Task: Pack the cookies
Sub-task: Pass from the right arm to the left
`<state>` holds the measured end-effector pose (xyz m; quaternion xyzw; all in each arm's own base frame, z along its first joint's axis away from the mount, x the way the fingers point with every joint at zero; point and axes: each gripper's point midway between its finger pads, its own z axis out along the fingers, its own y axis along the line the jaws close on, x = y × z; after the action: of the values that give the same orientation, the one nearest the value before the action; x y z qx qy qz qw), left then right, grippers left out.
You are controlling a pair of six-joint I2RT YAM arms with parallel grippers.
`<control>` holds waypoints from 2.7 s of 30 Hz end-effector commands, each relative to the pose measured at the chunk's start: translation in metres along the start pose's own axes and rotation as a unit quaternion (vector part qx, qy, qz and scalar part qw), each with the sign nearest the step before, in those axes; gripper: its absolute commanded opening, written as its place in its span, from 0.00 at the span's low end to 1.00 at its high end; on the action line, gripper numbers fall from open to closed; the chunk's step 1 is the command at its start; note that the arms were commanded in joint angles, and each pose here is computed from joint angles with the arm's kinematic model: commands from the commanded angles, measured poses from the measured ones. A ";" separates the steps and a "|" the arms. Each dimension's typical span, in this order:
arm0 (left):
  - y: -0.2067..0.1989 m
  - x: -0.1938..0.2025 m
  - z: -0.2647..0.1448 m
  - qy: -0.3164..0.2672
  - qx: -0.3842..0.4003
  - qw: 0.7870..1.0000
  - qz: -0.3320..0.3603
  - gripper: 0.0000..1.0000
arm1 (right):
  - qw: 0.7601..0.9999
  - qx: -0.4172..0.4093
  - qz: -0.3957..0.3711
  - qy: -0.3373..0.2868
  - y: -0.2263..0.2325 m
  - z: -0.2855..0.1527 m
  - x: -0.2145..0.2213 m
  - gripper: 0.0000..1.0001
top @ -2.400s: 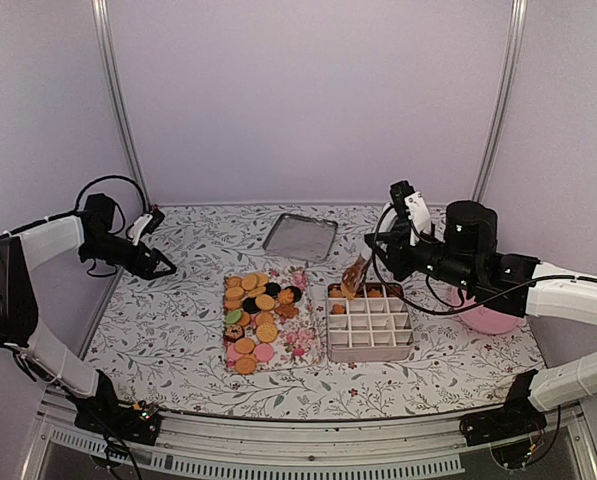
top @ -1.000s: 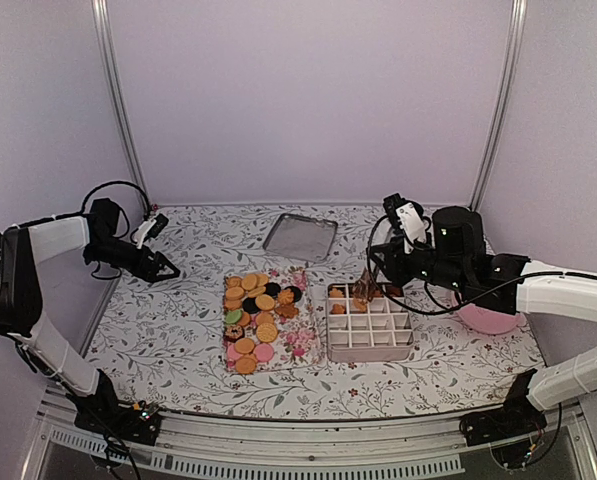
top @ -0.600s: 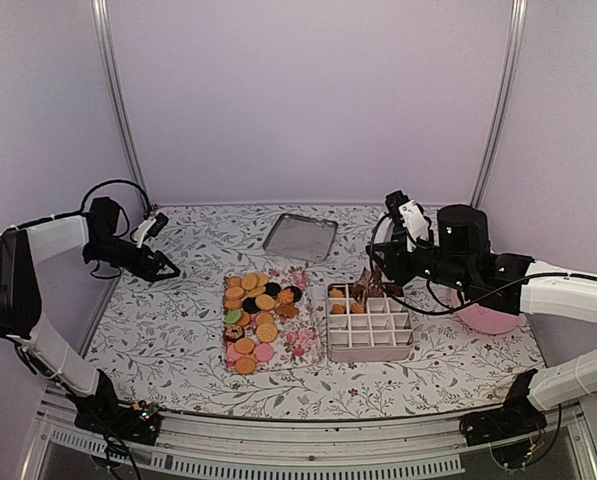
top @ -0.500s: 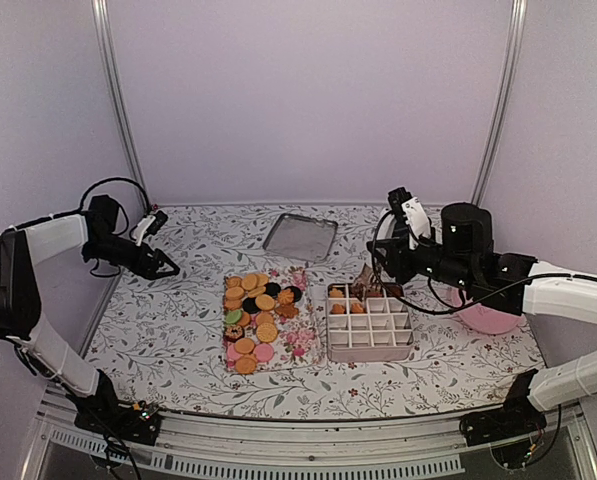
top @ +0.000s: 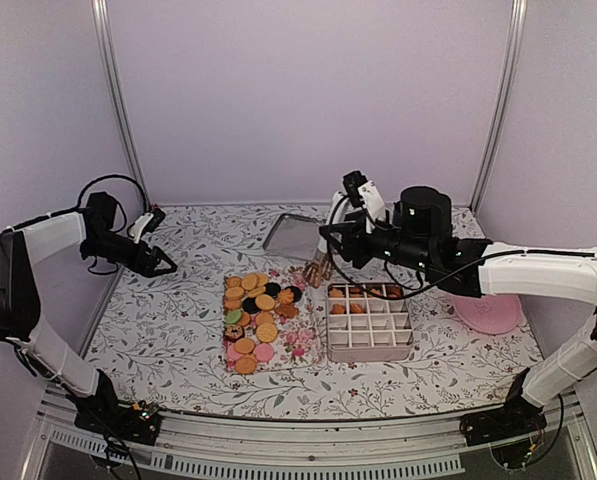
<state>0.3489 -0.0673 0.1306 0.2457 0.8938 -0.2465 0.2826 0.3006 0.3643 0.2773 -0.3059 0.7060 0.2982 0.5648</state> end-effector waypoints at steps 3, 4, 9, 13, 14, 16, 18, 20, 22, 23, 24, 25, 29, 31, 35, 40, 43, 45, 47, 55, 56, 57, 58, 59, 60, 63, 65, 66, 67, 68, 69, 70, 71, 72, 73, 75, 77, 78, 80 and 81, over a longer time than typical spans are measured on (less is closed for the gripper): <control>0.012 0.001 -0.006 0.014 -0.030 0.999 0.006 0.90 | 0.992 -0.104 -0.002 -0.072 0.066 0.051 -0.039 0.38; 0.012 0.002 -0.007 0.016 -0.032 0.999 0.008 0.90 | 0.991 -0.114 -0.002 -0.064 0.074 0.061 -0.030 0.38; 0.012 0.005 -0.010 0.018 -0.041 0.999 0.017 0.90 | 0.988 -0.142 0.004 -0.052 0.091 0.108 -0.015 0.40; 0.010 0.009 -0.012 0.020 -0.045 0.999 0.022 0.90 | 0.988 -0.147 0.014 -0.034 0.093 0.132 0.006 0.43; 0.010 0.010 -0.011 0.021 -0.045 0.999 0.023 0.90 | 0.988 -0.148 0.016 -0.030 0.093 0.136 0.011 0.43; 0.009 0.012 -0.011 0.021 -0.044 0.999 0.022 0.90 | 0.988 -0.152 0.025 -0.022 0.095 0.140 0.019 0.44; 0.008 0.012 -0.011 0.021 -0.043 0.999 0.022 0.90 | 0.987 -0.157 0.031 -0.016 0.096 0.144 0.026 0.44; 0.008 0.013 -0.011 0.021 -0.043 0.999 0.021 0.90 | 0.986 -0.163 0.038 -0.014 0.098 0.145 0.029 0.44; 0.008 0.013 -0.011 0.021 -0.043 0.999 0.020 0.90 | 0.985 -0.166 0.044 -0.015 0.098 0.145 0.030 0.45; 0.008 0.014 -0.011 0.022 -0.043 0.999 0.021 0.90 | 0.985 -0.166 0.046 -0.016 0.099 0.145 0.030 0.45; 0.008 0.014 -0.011 0.022 -0.043 0.999 0.020 0.90 | 0.985 -0.166 0.047 -0.018 0.098 0.144 0.029 0.44; 0.007 0.015 -0.011 0.022 -0.043 0.999 0.020 0.90 | 0.985 -0.166 0.049 -0.022 0.099 0.143 0.027 0.44; 0.006 0.015 -0.011 0.021 -0.043 0.999 0.021 0.90 | 0.985 -0.164 0.049 -0.037 0.097 0.141 0.018 0.44; 0.006 0.014 -0.011 0.020 -0.042 0.999 0.021 0.90 | 0.984 -0.164 0.054 -0.049 0.097 0.139 0.013 0.43; 0.005 0.016 -0.010 0.020 -0.040 0.999 0.017 0.90 | 0.981 -0.171 0.065 -0.060 0.101 0.143 0.011 0.42; 0.003 0.010 -0.011 0.007 -0.035 0.999 0.018 0.89 | 0.978 -0.186 0.070 -0.064 0.111 0.152 0.011 0.41; 0.000 -0.002 -0.009 -0.010 -0.026 0.999 0.019 0.88 | 0.976 -0.195 0.068 -0.062 0.117 0.155 0.014 0.41; -0.005 -0.008 -0.005 -0.012 -0.014 1.000 0.022 0.88 | 0.977 -0.194 0.066 -0.059 0.118 0.156 0.018 0.41; -0.012 -0.013 0.001 -0.011 -0.001 0.999 0.031 0.88 | 0.978 -0.189 0.066 -0.057 0.117 0.157 0.021 0.41; -0.065 -0.023 0.009 -0.029 0.086 0.993 0.074 0.89 | 0.974 -0.202 0.065 -0.075 0.121 0.163 0.016 0.41; -0.074 -0.024 0.008 -0.032 0.101 0.991 0.081 0.90 | 0.973 -0.204 0.067 -0.082 0.121 0.161 0.011 0.40; -0.084 -0.025 0.007 -0.036 0.119 0.988 0.087 0.90 | 0.971 -0.208 0.067 -0.092 0.122 0.159 0.004 0.40; -0.094 -0.025 0.006 -0.039 0.136 0.985 0.094 0.90 | 0.970 -0.212 0.070 -0.100 0.123 0.157 -0.002 0.41; -0.104 -0.026 0.006 -0.041 0.152 0.982 0.099 0.90 | 0.968 -0.216 0.072 -0.108 0.124 0.155 -0.008 0.41; -0.113 -0.028 0.005 -0.043 0.168 0.979 0.107 0.90 | 0.966 -0.219 0.074 -0.116 0.125 0.154 -0.014 0.40; -0.138 -0.032 0.000 -0.049 0.213 0.969 0.114 0.89 | 0.959 -0.231 0.087 -0.141 0.126 0.146 -0.033 0.40; -0.148 -0.034 -0.005 -0.057 0.237 0.963 0.112 0.88 | 0.954 -0.238 0.098 -0.154 0.124 0.141 -0.044 0.40; -0.152 -0.035 -0.008 -0.062 0.245 0.961 0.112 0.87 | 0.952 -0.241 0.103 -0.160 0.124 0.138 -0.049 0.40; -0.157 -0.037 -0.011 -0.068 0.257 0.957 0.112 0.86 | 0.949 -0.244 0.106 -0.169 0.124 0.135 -0.055 0.40; -0.161 -0.038 -0.014 -0.073 0.266 0.955 0.112 0.85 | 0.947 -0.246 0.111 -0.174 0.123 0.133 -0.059 0.40; -0.165 -0.038 -0.017 -0.077 0.274 0.952 0.113 0.83 | 0.945 -0.248 0.114 -0.178 0.122 0.131 -0.062 0.40; -0.168 -0.038 -0.019 -0.079 0.281 0.950 0.112 0.82 | 0.944 -0.250 0.117 -0.183 0.121 0.129 -0.065 0.40; -0.171 -0.037 -0.021 -0.081 0.288 0.948 0.111 0.80 | 0.942 -0.252 0.121 -0.187 0.121 0.128 -0.067 0.40; -0.173 -0.037 -0.022 -0.081 0.293 0.946 0.110 0.79 | 0.940 -0.254 0.123 -0.192 0.121 0.127 -0.070 0.40; -0.175 -0.035 -0.023 -0.080 0.298 0.945 0.109 0.77 | 0.938 -0.257 0.126 -0.195 0.120 0.126 -0.072 0.40; -0.177 -0.032 -0.023 -0.078 0.305 0.943 0.107 0.74 | 0.934 -0.265 0.135 -0.201 0.118 0.123 -0.076 0.40; -0.178 -0.029 -0.022 -0.074 0.309 0.942 0.103 0.71 | 0.929 -0.274 0.142 -0.205 0.118 0.121 -0.079 0.40; -0.178 -0.028 -0.021 -0.073 0.310 0.942 0.102 0.71 | 0.926 -0.278 0.147 -0.207 0.117 0.120 -0.081 0.40; -0.179 -0.026 -0.021 -0.072 0.313 0.942 0.102 0.69 | 0.923 -0.285 0.152 -0.209 0.115 0.117 -0.083 0.40; -0.180 -0.026 -0.022 -0.072 0.314 0.941 0.102 0.67 | 0.922 -0.287 0.157 -0.210 0.114 0.116 -0.084 0.40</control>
<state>0.2670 -0.1941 0.2111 0.3877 0.7329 -0.4816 0.2841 0.3054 0.5505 0.2902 -0.2867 0.5530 0.5873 0.5168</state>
